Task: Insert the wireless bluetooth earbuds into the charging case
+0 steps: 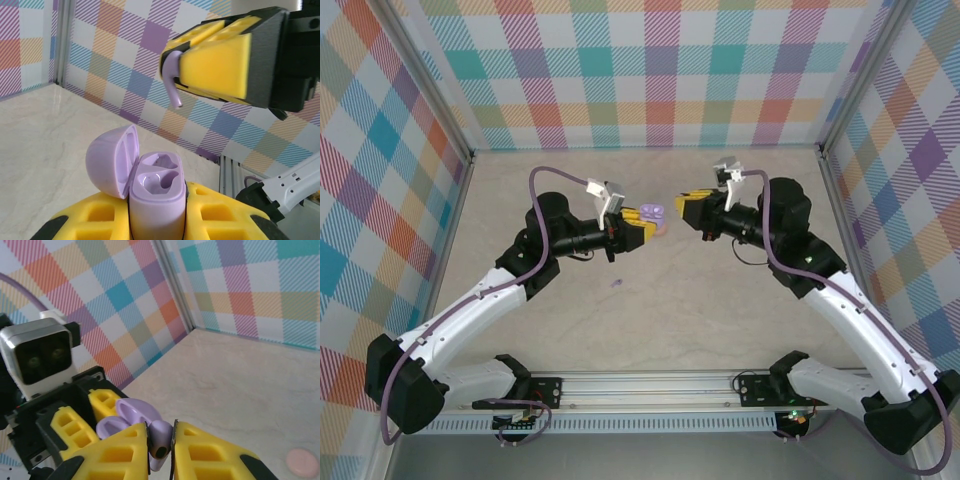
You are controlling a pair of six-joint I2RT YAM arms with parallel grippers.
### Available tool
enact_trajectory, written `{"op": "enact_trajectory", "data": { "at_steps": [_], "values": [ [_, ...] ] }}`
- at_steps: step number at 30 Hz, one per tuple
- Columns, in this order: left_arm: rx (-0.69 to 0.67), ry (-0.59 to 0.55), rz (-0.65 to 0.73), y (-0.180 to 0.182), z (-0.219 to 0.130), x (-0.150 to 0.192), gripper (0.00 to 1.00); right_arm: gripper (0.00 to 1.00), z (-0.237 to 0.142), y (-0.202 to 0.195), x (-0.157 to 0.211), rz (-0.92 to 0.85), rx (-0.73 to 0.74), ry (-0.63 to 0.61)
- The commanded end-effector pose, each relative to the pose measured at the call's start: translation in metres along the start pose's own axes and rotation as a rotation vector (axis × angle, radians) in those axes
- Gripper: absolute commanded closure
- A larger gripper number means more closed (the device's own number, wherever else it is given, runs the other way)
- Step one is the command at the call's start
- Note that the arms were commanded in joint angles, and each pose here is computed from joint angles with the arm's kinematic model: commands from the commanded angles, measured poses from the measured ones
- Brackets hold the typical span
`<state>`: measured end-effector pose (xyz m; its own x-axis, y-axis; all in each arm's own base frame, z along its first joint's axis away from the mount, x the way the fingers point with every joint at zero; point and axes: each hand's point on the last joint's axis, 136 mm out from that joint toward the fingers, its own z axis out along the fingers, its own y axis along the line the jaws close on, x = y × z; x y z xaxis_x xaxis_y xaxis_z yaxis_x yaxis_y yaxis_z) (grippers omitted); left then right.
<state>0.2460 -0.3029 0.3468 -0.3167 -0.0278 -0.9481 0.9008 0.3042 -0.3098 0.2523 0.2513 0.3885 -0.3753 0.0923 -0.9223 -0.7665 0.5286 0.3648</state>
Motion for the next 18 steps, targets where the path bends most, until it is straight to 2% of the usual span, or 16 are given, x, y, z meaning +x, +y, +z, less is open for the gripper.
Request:
{"op": "enact_trajectory", "data": {
  "at_steps": [1, 18],
  "values": [
    [0.042, -0.032, 0.054, -0.01, 0.002, -0.013, 0.85, 0.85, -0.004, 0.025, -0.014, -0.101, -0.08, -0.059],
    [0.053, -0.03, 0.056, -0.018, 0.007, -0.023, 0.85, 0.86, 0.014, 0.034, -0.007, -0.14, -0.081, -0.031]
  ]
}}
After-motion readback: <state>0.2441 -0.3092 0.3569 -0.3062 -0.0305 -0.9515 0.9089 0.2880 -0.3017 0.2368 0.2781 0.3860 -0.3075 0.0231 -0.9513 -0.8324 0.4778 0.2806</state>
